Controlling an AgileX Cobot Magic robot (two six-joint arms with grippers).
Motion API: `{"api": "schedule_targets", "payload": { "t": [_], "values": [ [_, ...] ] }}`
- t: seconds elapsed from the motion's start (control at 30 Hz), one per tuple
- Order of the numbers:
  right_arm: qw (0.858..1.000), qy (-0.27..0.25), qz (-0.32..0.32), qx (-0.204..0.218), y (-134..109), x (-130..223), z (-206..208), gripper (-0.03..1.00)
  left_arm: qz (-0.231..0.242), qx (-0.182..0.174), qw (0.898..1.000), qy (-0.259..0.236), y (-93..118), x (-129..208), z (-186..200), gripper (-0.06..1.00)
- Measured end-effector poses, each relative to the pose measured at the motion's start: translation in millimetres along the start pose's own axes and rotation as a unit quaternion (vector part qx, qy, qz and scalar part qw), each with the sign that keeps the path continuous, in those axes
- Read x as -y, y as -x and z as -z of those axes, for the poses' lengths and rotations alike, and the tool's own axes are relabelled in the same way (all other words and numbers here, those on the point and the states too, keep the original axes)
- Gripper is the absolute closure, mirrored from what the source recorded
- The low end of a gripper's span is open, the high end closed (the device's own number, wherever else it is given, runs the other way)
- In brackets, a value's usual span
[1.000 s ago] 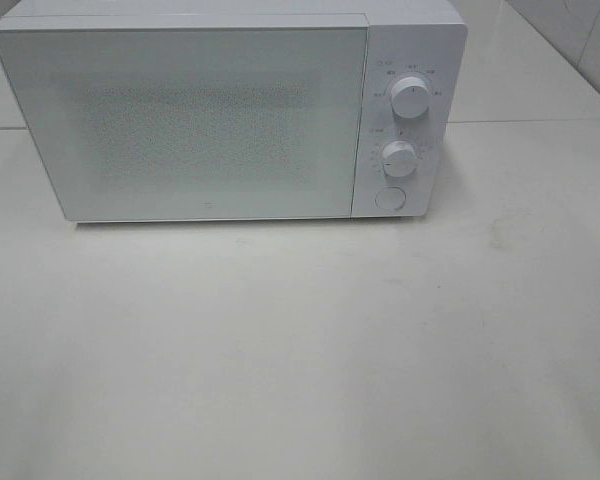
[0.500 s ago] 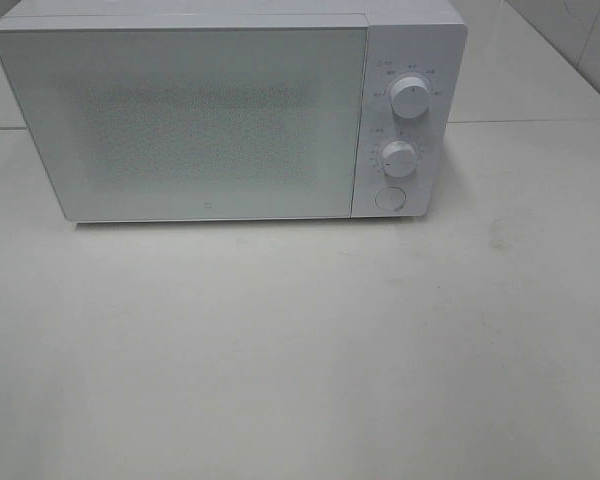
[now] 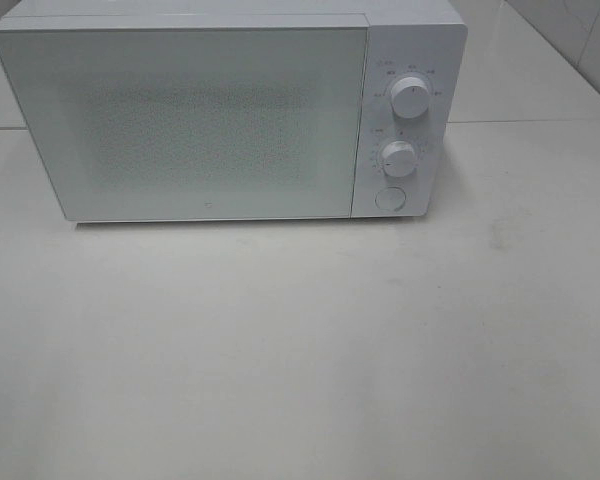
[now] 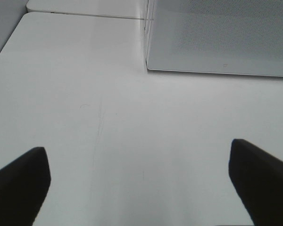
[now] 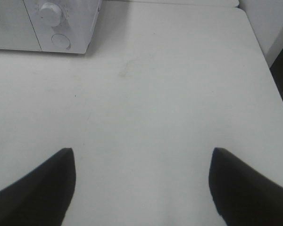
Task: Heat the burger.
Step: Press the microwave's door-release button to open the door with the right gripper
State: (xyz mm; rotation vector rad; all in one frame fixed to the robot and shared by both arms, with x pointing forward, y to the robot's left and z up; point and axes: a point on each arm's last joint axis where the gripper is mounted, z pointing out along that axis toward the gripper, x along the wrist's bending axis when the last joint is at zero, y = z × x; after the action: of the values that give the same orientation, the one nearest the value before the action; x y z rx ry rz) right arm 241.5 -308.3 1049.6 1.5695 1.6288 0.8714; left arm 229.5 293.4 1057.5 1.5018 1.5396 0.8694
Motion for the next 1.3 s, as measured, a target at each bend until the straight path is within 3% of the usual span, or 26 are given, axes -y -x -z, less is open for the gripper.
{"api": "schedule_targets", "payload": {
  "t": [0.13, 0.9, 1.3],
  "values": [
    [1.000, 0.027, -0.003, 0.001, 0.9, 4.7, 7.1, 0.21, 0.000, 0.000, 1.000, 0.000, 0.0, 0.0, 0.0, -0.02],
    [0.999, 0.034, -0.002, 0.000, 1.1, 2.6, 10.4, 0.21, 0.000, 0.000, 1.000, 0.000, 0.0, 0.0, 0.0, -0.02],
    [0.999, 0.038, 0.008, -0.006, -3.8, -35.7, -14.5, 0.21, 0.000, 0.000, 1.000, 0.000, 0.0, 0.0, 0.0, -0.02]
  ]
}}
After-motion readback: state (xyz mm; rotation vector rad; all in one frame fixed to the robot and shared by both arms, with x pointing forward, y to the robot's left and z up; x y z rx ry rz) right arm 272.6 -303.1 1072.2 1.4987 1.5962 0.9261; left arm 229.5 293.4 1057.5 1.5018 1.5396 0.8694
